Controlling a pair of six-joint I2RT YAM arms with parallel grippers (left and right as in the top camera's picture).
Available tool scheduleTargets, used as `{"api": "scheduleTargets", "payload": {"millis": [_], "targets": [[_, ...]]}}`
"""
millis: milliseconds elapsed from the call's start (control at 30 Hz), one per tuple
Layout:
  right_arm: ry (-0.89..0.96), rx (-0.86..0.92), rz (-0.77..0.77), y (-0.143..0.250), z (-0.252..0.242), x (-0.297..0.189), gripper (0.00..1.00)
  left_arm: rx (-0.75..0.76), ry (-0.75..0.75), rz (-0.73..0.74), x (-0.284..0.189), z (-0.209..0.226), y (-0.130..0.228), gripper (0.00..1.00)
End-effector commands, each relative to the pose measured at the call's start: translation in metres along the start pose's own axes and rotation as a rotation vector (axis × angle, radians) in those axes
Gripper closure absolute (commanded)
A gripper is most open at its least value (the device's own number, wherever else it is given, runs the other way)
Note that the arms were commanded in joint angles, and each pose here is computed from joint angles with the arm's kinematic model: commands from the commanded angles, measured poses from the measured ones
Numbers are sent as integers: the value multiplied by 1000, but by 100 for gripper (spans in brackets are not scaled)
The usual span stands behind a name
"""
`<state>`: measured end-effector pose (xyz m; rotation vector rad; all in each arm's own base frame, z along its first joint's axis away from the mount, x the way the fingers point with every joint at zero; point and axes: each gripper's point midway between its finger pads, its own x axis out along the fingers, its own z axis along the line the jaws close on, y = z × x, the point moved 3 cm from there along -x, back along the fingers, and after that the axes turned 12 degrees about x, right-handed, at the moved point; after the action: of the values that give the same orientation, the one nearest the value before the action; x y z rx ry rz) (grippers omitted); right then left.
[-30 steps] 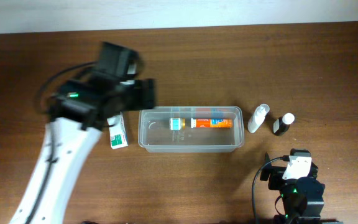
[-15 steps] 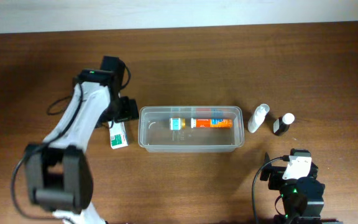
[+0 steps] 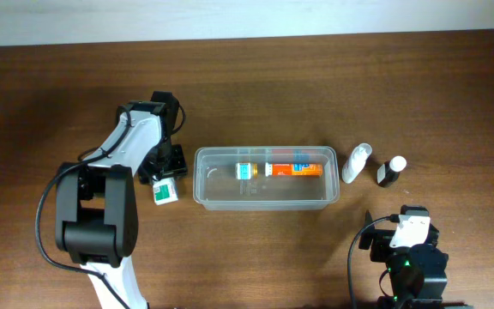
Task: Pack container
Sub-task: 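Move the left gripper to the Panadol box and grasp it, then lift the Panadol box and place it in the container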
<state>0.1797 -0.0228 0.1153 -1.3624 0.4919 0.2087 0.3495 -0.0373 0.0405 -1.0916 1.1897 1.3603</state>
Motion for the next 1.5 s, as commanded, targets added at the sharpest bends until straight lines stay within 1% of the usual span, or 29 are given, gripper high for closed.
{"api": "scheduleTargets", "payload": {"millis": [0,167,300,400,467,567,633,700,833,867,900,933,1000,1100,1167,1200,1233,1267,1367,1400,1467], "targets": [[8,15,-3,1,-2,1,2,-18,-6,3,5,5,-2,41],[8,15,-3,1,-2,1,2,-60,-1,6,7,20,-4,41],[8,15,-3,1,-2,1,2,-71,14,15,7,33,-4,56],[8,15,-3,1,-2,1,2,-55,17,14,1,41,-3,60],[8,15,-3,1,-2,1,2,-28,19,-5,-11,43,-4,65],[8,15,-3,1,-2,1,2,27,21,-69,-43,39,-7,65],[8,15,-3,1,-2,1,2,96,20,-142,-72,31,-9,65],[8,15,-3,1,-2,1,2,192,18,-237,-106,18,-9,65],[8,15,-3,1,-2,1,2,454,7,-453,-175,-25,4,65],[8,15,-3,1,-2,1,2,587,-6,-530,-195,-44,12,65],[8,15,-3,1,-2,1,2,732,-23,-587,-209,-64,21,69],[8,15,-3,1,-2,1,2,859,-43,-612,-214,-79,28,72],[8,15,-3,1,-2,1,2,1074,-76,-614,-212,-104,41,74],[8,15,-3,1,-2,1,1,1253,-94,-576,-197,-122,51,74],[8,15,-3,1,-2,1,2,1424,-79,-530,-181,-134,59,74],[8,15,-3,1,-2,1,2,1493,-78,-513,-175,-138,61,74],[8,15,-3,1,-2,1,2,1599,-93,-489,-166,-139,62,69],[8,15,-3,1,-2,1,2,1649,-102,-474,-161,-139,62,66],[8,15,-3,1,-2,1,2,1746,-116,-441,-150,-141,60,64],[8,15,-3,1,-2,1,2,1803,-120,-416,-141,-143,58,63],[8,15,-3,1,-2,1,2,1856,-97,-388,-130,-148,57,62]]}}
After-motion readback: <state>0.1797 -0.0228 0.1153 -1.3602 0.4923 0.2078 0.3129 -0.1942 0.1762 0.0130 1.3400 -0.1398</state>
